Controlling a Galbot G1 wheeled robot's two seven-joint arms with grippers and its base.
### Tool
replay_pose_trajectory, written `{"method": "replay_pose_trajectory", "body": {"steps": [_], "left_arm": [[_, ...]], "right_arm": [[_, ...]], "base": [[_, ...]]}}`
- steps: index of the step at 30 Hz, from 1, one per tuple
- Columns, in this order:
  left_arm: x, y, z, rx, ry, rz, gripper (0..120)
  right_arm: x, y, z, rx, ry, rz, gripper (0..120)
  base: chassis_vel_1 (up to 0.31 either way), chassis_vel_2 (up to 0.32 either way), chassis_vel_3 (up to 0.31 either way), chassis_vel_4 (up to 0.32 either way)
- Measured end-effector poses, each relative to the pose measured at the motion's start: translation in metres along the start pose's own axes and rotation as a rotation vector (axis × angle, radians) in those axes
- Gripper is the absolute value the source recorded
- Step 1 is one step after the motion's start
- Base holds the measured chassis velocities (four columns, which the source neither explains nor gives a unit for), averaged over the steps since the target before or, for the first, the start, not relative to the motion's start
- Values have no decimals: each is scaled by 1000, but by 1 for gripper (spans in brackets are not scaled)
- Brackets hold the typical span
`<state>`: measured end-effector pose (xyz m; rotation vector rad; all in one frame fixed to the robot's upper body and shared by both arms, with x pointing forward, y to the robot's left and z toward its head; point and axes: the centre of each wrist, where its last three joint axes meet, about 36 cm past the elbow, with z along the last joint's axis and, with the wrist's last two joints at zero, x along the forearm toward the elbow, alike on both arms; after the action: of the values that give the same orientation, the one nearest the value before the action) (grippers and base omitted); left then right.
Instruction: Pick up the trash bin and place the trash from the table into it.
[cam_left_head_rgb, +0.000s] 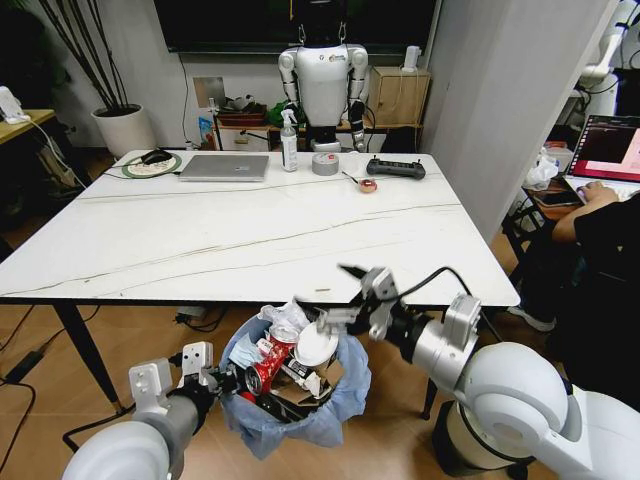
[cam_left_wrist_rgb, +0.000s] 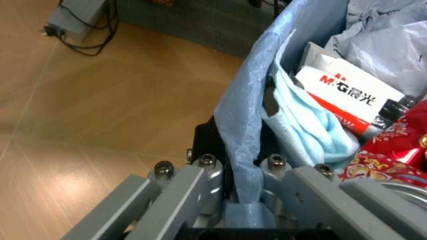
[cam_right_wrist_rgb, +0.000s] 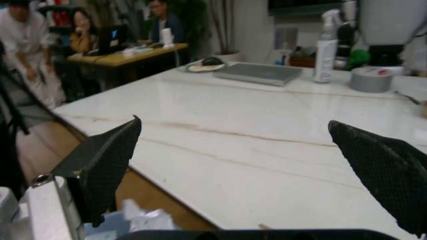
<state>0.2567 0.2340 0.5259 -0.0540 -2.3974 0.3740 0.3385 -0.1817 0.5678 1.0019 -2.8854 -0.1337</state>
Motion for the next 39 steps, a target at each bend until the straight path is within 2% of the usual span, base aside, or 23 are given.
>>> {"method": "replay_pose_trajectory", "body": {"steps": [5, 7, 10, 16, 18, 27, 39], "left_arm": [[0, -1, -1, -2, -7, -2, 2], [0, 0, -1, -3, -8, -4, 2], [0, 1, -2, -5, -11, -9, 2], [0, 1, -2, -4, -12, -8, 2], [0, 1, -1, -1, -10, -8, 2], [-1, 3, -2, -19, -17, -5, 2], [0, 4, -3, -42, -19, 1, 2]], "right_arm": [[5, -11, 0, -11, -55, 203, 100], [8, -12, 1, -12, -60, 235, 100], [21, -18, 9, 25, -79, 360, 100], [39, -20, 24, 55, -95, 473, 100], [51, -12, 39, 33, -109, 513, 100], [71, 24, 78, 18, -87, 613, 100], [80, 25, 88, 42, -74, 691, 100]], "base": [[0, 0, 0, 0], [0, 0, 0, 0], [0, 0, 0, 0], [0, 0, 0, 0], [0, 0, 0, 0], [0, 0, 0, 0], [0, 0, 0, 0]]}}
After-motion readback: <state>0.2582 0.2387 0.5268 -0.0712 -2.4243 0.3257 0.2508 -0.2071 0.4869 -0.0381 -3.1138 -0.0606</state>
